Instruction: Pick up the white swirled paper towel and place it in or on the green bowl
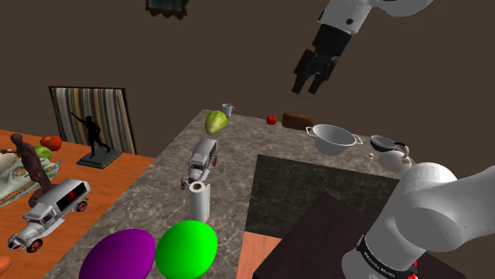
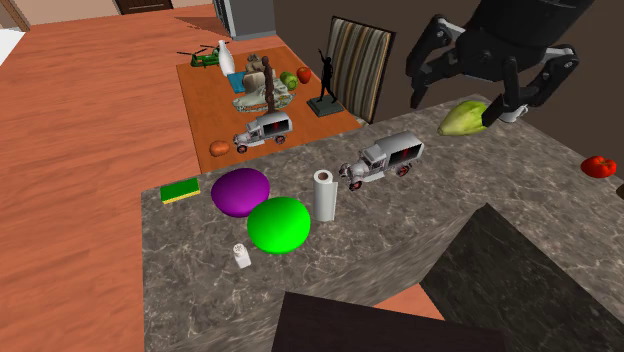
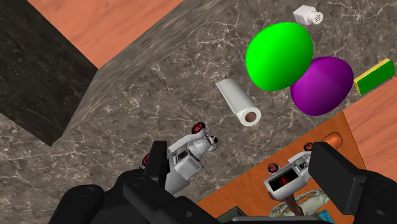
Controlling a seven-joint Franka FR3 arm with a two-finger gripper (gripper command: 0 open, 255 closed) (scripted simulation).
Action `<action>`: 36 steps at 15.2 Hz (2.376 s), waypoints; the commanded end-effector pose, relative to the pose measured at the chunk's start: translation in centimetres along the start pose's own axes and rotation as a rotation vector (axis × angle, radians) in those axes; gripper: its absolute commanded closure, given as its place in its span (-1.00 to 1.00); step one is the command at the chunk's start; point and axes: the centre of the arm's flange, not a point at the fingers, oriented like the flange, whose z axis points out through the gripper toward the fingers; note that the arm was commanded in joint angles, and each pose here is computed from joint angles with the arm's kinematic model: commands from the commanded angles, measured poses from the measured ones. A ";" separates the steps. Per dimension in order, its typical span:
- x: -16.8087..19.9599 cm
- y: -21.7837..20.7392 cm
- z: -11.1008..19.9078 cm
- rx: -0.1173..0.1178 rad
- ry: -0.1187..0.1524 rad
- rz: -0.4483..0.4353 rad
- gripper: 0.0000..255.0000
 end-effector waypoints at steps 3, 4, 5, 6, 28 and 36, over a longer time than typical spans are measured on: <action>1.2 -0.9 2.3 -0.009 -0.007 -0.014 -1.00; 1.8 -1.4 3.4 -0.013 -0.010 -0.021 -1.00; 2.4 -1.9 4.5 -0.017 -0.013 -0.028 -1.00; 2.9 -2.4 5.7 -0.022 -0.017 -0.034 -1.00; 13.7 -12.3 31.9 -0.118 -0.091 -0.186 -1.00; 16.7 -15.6 41.8 -0.153 -0.118 -0.241 -1.00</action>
